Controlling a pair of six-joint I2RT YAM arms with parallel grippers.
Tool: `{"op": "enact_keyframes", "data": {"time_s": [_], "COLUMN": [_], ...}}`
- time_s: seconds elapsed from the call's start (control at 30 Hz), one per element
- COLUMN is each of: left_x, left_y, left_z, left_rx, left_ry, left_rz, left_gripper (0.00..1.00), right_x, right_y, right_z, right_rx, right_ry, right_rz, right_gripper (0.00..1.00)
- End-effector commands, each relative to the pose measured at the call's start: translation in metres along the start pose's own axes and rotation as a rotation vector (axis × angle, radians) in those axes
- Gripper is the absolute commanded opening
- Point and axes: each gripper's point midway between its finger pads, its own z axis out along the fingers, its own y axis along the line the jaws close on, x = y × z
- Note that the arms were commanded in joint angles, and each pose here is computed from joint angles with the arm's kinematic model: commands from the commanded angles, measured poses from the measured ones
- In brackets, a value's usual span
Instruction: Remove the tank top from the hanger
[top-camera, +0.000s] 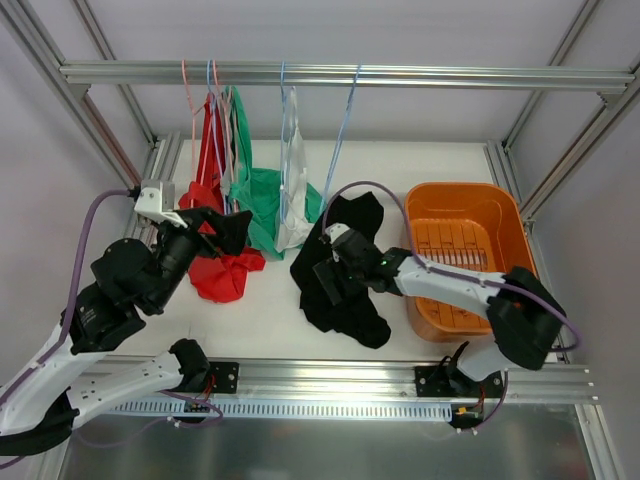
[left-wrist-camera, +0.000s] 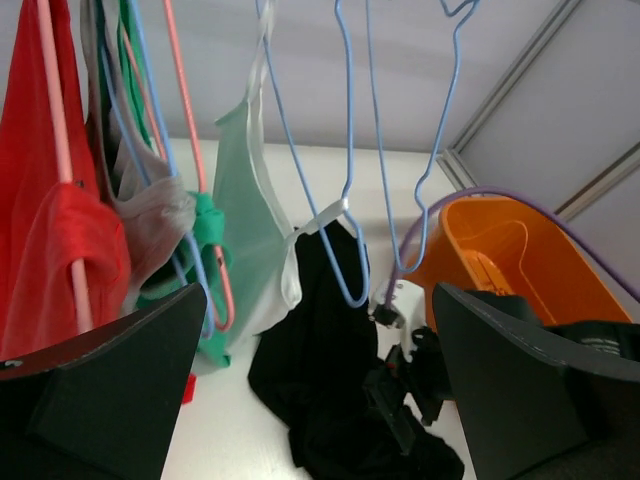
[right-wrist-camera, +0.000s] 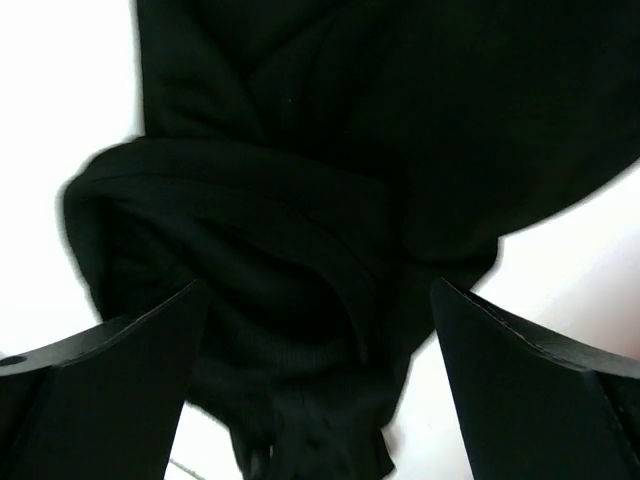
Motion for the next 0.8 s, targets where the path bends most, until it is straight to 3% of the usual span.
{"op": "enact_keyframes", "data": {"time_s": [0.0, 0.17, 0.23, 0.27, 0.33, 0.37, 0.43, 0.63, 0.77], "left_x": [0.021, 0.036, 0.042, 0.044, 0.045, 0.049, 0.052, 0.058, 0.056], "left_y": [0.012, 0.03, 0.04, 0.043, 0.046, 0.046, 0.048, 0.06, 0.072], "left_z": [-0.009, -0.027, -0.034, -0.037, -0.044, -0.047, -0.052, -0.061, -0.064], "left_rx": [-0.006, -0.018, -0.033, -0.037, -0.027, -0.01, 0.004, -0.004, -0.057], "left_ry": [0.051, 0.088, 0.102, 0.109, 0.112, 0.124, 0.125, 0.111, 0.078], "left_rz": [0.054, 0.098, 0.111, 0.111, 0.107, 0.112, 0.12, 0.118, 0.1], "left_gripper": [0.99, 0.99, 0.99, 0.99, 0.99, 0.99, 0.99, 0.99, 0.99], "right_x": [-0.011, 0.009, 0.018, 0.025, 0.022, 0.027, 0.012, -0.02, -0.048], "right_y": [-0.005, -0.011, -0.009, -0.005, 0.003, 0.005, 0.011, 0.014, 0.005], "right_z": [0.025, 0.053, 0.061, 0.064, 0.063, 0.061, 0.046, -0.031, -0.107], "right_rx": [0.11, 0.204, 0.206, 0.187, 0.153, 0.13, 0.101, 0.083, 0.06], "right_ry": [-0.012, 0.046, 0.07, 0.085, 0.053, 0.055, -0.01, -0.212, -0.406], "right_rz": [0.004, 0.069, 0.067, 0.067, 0.076, 0.079, 0.095, 0.118, 0.162], "right_gripper": [1.0, 0.99, 0.93, 0.69, 0.4, 0.19, 0.0, 0.0, 0.0]}}
